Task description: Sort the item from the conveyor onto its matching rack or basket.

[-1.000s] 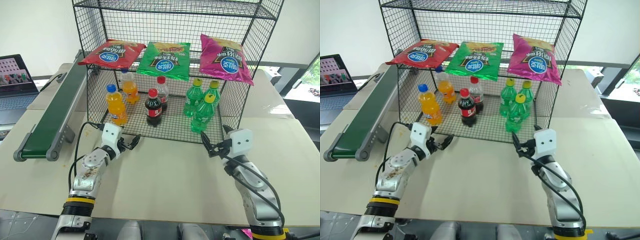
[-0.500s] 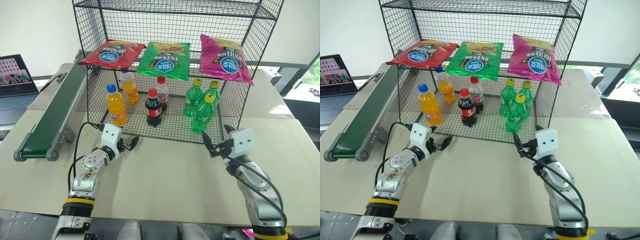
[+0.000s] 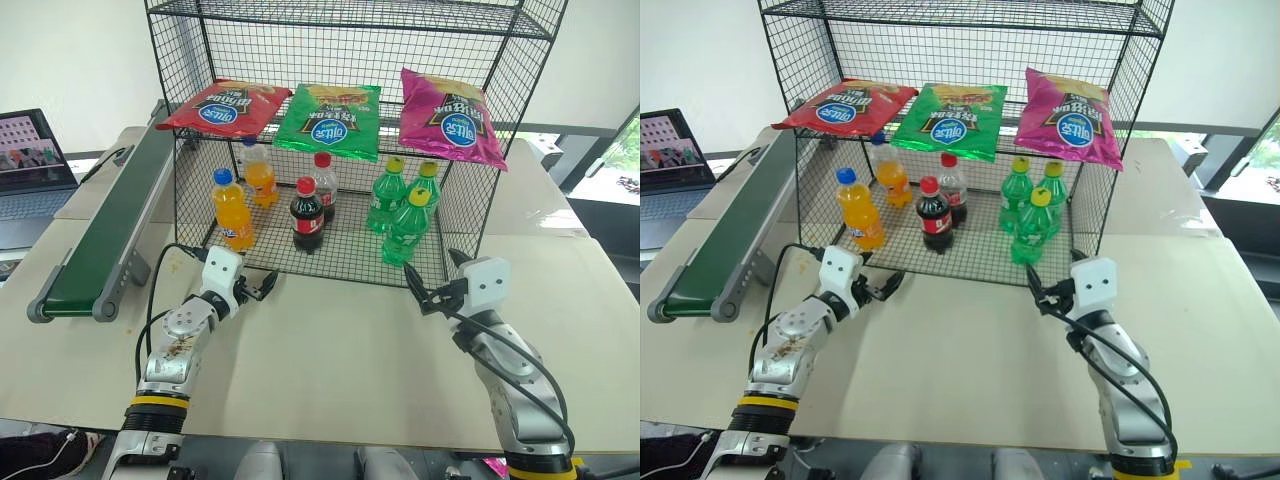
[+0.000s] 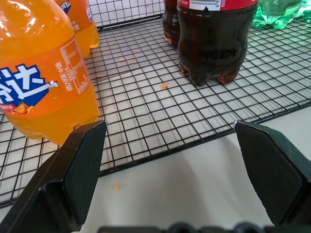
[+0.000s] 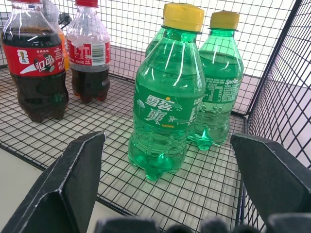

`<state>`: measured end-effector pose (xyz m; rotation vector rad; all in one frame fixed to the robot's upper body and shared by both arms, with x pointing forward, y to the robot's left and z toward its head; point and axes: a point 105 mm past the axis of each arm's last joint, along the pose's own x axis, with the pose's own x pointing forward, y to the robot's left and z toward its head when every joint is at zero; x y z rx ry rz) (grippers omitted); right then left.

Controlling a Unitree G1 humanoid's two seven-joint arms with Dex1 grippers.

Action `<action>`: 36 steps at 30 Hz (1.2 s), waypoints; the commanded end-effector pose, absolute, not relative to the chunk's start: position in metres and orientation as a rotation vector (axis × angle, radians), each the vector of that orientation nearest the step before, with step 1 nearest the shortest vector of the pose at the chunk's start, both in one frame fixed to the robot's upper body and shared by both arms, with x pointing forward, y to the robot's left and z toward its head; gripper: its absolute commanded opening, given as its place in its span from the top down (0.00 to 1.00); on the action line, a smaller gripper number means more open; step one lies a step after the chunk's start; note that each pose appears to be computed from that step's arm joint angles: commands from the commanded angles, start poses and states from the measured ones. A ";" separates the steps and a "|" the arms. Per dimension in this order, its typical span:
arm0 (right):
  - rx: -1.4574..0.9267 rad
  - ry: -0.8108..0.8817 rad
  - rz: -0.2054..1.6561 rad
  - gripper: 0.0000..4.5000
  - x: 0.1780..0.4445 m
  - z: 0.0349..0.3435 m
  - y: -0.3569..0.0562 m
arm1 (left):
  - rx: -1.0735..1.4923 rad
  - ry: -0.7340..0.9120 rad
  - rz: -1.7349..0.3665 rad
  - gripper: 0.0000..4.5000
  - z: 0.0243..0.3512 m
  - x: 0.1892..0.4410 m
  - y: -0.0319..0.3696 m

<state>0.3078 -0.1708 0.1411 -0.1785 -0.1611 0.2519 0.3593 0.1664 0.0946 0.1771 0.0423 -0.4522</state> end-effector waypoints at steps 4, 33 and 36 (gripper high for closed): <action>-0.187 -0.235 0.262 0.00 0.305 0.160 -0.167 | 0.192 -0.034 -0.454 0.01 0.115 0.362 0.169; -0.183 -0.235 0.252 0.00 0.304 0.160 -0.167 | 0.189 -0.044 -0.449 0.01 0.119 0.364 0.172; -0.187 -0.233 0.256 0.00 0.303 0.163 -0.169 | 0.168 -0.036 -0.456 0.01 0.117 0.361 0.173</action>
